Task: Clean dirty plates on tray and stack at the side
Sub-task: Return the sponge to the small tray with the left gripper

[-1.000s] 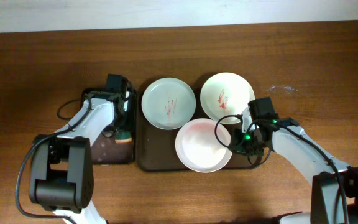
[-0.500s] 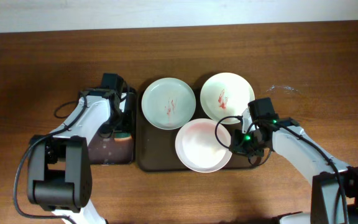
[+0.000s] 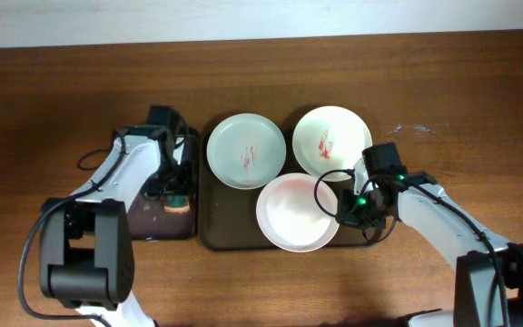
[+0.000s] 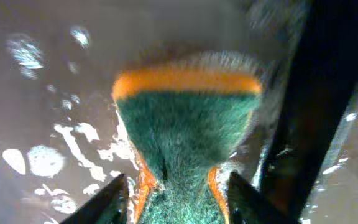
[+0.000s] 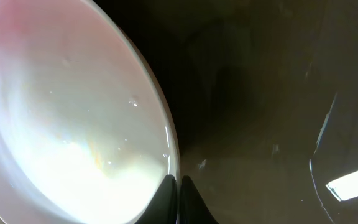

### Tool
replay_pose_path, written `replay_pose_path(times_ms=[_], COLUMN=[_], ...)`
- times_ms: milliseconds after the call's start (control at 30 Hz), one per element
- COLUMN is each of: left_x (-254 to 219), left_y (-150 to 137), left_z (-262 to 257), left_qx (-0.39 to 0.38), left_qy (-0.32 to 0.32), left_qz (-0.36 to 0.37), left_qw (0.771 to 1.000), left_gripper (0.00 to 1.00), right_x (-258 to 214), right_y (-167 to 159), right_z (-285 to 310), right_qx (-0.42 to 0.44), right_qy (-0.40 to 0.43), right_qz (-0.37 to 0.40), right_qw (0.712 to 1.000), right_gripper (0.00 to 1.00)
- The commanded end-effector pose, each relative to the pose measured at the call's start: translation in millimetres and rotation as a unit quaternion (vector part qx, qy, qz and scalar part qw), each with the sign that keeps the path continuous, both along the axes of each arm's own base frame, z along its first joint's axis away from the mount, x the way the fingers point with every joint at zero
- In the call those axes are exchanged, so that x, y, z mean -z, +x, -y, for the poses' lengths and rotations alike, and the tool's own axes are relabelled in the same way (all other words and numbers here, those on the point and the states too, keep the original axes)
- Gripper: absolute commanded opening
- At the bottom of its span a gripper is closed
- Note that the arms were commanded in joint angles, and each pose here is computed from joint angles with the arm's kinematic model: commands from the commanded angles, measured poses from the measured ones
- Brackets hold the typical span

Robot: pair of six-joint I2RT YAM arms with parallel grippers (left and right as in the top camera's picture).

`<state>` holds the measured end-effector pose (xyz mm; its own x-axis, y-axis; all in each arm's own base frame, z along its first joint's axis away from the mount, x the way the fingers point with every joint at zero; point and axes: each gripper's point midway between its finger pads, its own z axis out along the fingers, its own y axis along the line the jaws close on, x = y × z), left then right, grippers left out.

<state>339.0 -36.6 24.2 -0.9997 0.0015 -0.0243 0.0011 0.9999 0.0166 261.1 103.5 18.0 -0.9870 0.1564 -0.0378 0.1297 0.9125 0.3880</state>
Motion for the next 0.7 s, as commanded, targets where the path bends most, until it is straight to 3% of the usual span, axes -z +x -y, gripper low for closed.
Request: replay_pose_path(times_ms=[0,167,433,567,667], left_x=[-19,-21,-21,-21,-21], left_y=[18,14,14,14,14], left_z=[3,15,15,15,15], left_qx=[0.001,0.003,0.003,0.003,0.003], left_qy=[-0.008,-0.043,-0.043,-0.043,-0.043], left_qz=[0.021,0.009,0.009,0.009,0.009], left_qw=[1.000,0.999,0.999,0.999,0.999], left_gripper=[0.65,0.75,0.77,0.77,0.77], right_x=[-2,-22,-35,-26,-13], right_y=[6,15,10,0,0], right_z=[-2,0,12,13,13], right_qx=[-0.008,-0.020,-0.015,-0.015,-0.016], right_qy=[-0.003,-0.010,-0.047,-0.049,-0.051], right_qz=[0.012,0.038,0.020,0.004,-0.006], right_qw=[1.000,0.999,0.999,0.999,0.999], right_gripper=[0.04,0.04,0.04,0.25,0.28])
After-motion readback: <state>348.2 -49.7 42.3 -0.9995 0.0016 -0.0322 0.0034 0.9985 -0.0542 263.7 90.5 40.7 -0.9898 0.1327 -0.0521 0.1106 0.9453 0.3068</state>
